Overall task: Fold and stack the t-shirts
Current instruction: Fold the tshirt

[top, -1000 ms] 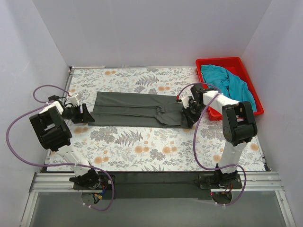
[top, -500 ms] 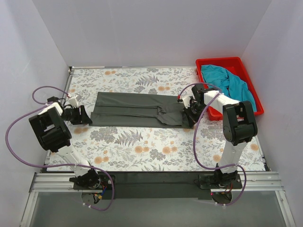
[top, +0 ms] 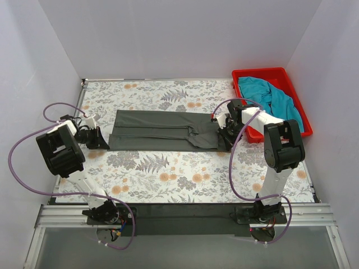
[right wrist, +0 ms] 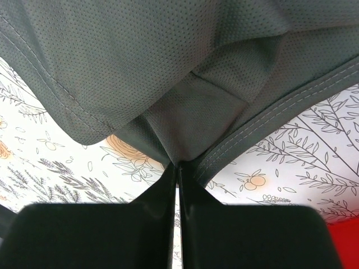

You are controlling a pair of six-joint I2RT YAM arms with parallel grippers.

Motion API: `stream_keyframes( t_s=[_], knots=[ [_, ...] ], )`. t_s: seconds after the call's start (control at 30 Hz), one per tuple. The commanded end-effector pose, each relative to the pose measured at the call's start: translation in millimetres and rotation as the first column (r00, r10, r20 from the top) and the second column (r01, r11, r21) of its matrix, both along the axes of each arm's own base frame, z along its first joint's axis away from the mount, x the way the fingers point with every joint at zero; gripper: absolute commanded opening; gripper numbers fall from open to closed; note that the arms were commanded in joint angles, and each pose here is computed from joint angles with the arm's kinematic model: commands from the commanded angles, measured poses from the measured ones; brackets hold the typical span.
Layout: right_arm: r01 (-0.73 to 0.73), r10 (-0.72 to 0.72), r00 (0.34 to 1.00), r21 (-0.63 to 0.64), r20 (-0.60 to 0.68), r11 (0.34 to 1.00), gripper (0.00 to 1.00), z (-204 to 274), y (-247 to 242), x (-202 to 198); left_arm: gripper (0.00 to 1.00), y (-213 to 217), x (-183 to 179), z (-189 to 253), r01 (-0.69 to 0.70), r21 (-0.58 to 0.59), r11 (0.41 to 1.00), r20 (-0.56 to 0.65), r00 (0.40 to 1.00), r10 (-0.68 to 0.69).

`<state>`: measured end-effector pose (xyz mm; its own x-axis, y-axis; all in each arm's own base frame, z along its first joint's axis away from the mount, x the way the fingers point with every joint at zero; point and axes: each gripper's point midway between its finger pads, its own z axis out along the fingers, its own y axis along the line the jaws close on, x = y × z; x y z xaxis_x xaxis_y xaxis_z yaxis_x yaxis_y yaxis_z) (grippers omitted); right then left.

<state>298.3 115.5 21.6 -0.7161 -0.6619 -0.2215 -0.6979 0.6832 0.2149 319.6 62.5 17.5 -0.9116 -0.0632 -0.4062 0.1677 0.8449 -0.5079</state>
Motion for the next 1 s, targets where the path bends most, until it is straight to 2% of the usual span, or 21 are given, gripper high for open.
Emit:
stream_keyframes(
  t_s=[0.0,0.17,0.27,0.3,0.33,0.37,0.4,0.47,0.6,0.7,0.97],
  knots=[
    [-0.020,0.020,1.000,-0.037,0.001,0.999,0.01,6.8,-10.0,-4.6,0.00,10.3,-4.1,9.0,0.007,0.058,0.998,-0.008,1.000,-0.006],
    [-0.038,0.038,0.999,-0.054,-0.006,0.998,0.01,12.5,-17.1,-19.1,0.00,21.8,-13.2,16.5,0.007,0.109,0.994,-0.008,1.000,-0.007],
    [-0.047,0.046,0.999,-0.054,-0.024,0.997,0.01,10.8,-18.9,-26.1,0.00,17.5,-8.2,24.5,0.019,0.093,0.996,0.019,1.000,-0.021],
    [-0.051,0.049,0.998,-0.043,-0.029,0.998,0.10,12.8,-16.3,-26.1,0.00,13.0,-5.7,25.5,0.035,0.088,0.995,0.018,0.999,-0.037],
    [-0.049,0.048,0.999,-0.042,-0.025,0.998,0.10,14.4,-16.1,-23.9,0.00,10.8,-4.3,25.9,0.044,0.083,0.996,0.018,0.999,-0.046],
    [-0.050,0.049,0.999,-0.022,-0.021,0.999,0.23,18.1,-12.4,-22.1,0.14,6.7,-1.5,29.2,0.058,0.062,0.996,0.028,0.998,-0.060],
    [-0.052,0.052,0.999,-0.010,-0.014,0.999,0.29,21.6,-9.4,-19.9,0.21,5.4,0.7,32.0,0.065,0.056,0.996,0.040,0.997,-0.067],
    [-0.047,0.047,0.999,0.024,0.007,0.999,0.36,35.6,-1.9,-11.3,0.29,4.5,5.1,40.0,0.088,0.056,0.995,0.062,0.994,-0.092],
    [-0.033,0.030,0.999,0.079,0.036,0.996,0.38,58.1,8.9,-0.3,0.36,13.6,35.8,67.7,0.127,0.098,0.987,0.159,0.977,-0.141],
    [-0.019,0.013,0.998,0.100,0.063,0.995,0.38,66.9,14.7,13.1,0.36,4.6,45.6,69.9,0.200,0.127,0.972,0.170,0.961,-0.220],
    [-0.007,0.001,0.998,0.087,0.063,0.996,0.36,54.8,21.5,45.3,0.38,-28.1,71.5,51.1,0.347,0.212,0.914,0.154,0.911,-0.382]
  ],
)
